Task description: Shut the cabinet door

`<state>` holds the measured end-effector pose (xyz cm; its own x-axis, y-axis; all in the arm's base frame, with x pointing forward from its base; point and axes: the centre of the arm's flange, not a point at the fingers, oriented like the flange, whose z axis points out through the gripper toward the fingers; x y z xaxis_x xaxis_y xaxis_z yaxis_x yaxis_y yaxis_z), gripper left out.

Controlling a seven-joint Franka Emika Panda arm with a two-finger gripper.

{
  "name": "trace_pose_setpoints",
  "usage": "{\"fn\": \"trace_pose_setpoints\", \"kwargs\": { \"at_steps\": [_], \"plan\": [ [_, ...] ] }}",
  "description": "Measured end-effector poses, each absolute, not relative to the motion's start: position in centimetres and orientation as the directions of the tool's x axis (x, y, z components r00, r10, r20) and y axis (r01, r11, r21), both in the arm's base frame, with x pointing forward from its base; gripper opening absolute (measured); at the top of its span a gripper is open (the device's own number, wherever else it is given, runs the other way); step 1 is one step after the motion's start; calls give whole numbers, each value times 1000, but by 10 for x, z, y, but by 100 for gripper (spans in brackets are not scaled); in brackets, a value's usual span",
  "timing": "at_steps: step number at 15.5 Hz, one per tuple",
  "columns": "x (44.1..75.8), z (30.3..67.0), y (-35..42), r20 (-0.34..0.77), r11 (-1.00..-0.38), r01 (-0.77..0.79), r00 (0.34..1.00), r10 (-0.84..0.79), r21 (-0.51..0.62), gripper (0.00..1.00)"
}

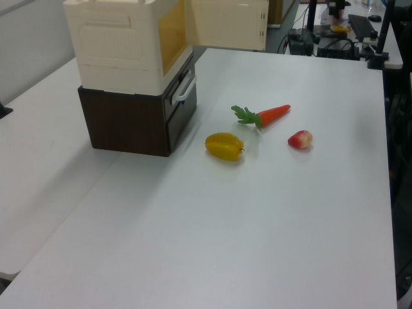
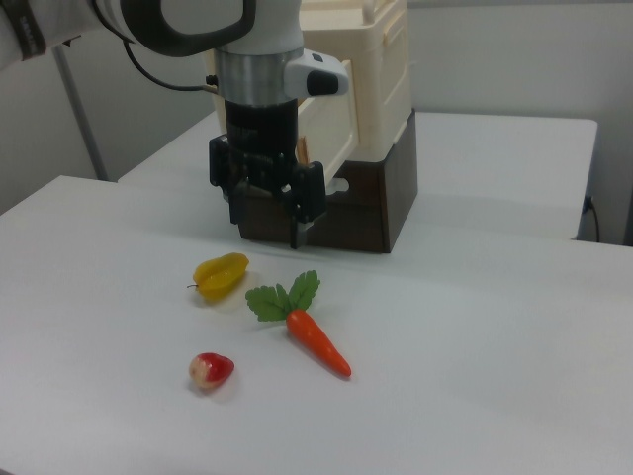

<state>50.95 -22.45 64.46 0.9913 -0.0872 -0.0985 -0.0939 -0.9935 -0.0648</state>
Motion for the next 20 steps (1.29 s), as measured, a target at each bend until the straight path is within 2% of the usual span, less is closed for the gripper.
{"fn": "trace_pose_setpoints", "kwargs": {
  "at_steps": [17,20],
  "plan": [
    [514,643,-211,-113,-995,-70,992,-62,-70,100],
    [514,642,-211,-113,-995,-69,992,-61,-70,96]
  ]
}}
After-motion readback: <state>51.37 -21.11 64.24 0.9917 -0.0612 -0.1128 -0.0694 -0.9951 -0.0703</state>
